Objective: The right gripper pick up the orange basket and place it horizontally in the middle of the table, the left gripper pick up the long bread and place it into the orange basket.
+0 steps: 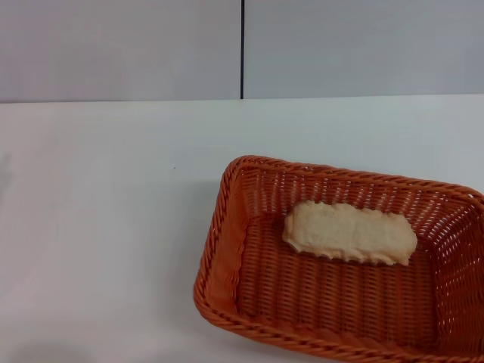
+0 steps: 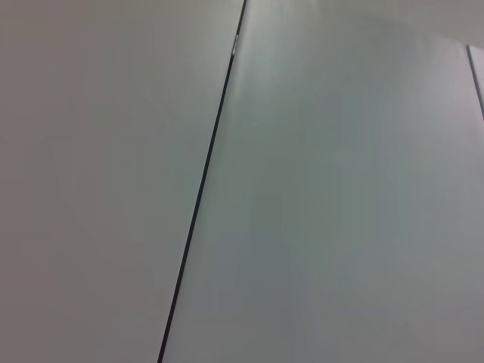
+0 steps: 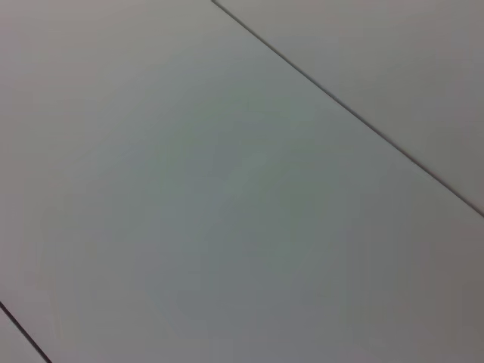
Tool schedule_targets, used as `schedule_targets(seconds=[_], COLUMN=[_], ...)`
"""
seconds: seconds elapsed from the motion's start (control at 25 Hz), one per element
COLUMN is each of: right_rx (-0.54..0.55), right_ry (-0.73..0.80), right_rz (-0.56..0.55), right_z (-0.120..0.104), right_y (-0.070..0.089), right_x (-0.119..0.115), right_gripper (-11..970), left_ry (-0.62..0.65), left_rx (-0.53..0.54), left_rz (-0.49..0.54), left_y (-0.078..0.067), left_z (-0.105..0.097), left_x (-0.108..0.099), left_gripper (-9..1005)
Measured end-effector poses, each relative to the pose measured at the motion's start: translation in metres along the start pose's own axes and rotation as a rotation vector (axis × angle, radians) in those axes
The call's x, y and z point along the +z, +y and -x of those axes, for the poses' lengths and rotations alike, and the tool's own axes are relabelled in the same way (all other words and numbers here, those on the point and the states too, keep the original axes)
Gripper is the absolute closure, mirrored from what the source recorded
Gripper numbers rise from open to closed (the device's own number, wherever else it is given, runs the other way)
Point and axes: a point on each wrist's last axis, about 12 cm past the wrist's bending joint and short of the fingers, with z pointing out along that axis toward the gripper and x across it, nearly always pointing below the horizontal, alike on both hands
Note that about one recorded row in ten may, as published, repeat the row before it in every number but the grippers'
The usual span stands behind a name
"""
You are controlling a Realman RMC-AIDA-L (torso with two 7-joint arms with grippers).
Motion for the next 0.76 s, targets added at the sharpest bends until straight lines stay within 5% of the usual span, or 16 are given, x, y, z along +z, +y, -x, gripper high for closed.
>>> schedule_targets(seconds=[0.76], right_rx=[0.013], right_ry=[-0.001], right_rz=[0.03], right_z=[-0.005], right_y=[0.006], right_x=[0.012], right_gripper=[364], left_ry=[-0.014], left_rx=[-0.011], left_rz=[-0.009], left_y=[-0.001], left_z=[0.0], left_x=[0.003], left_gripper=[301])
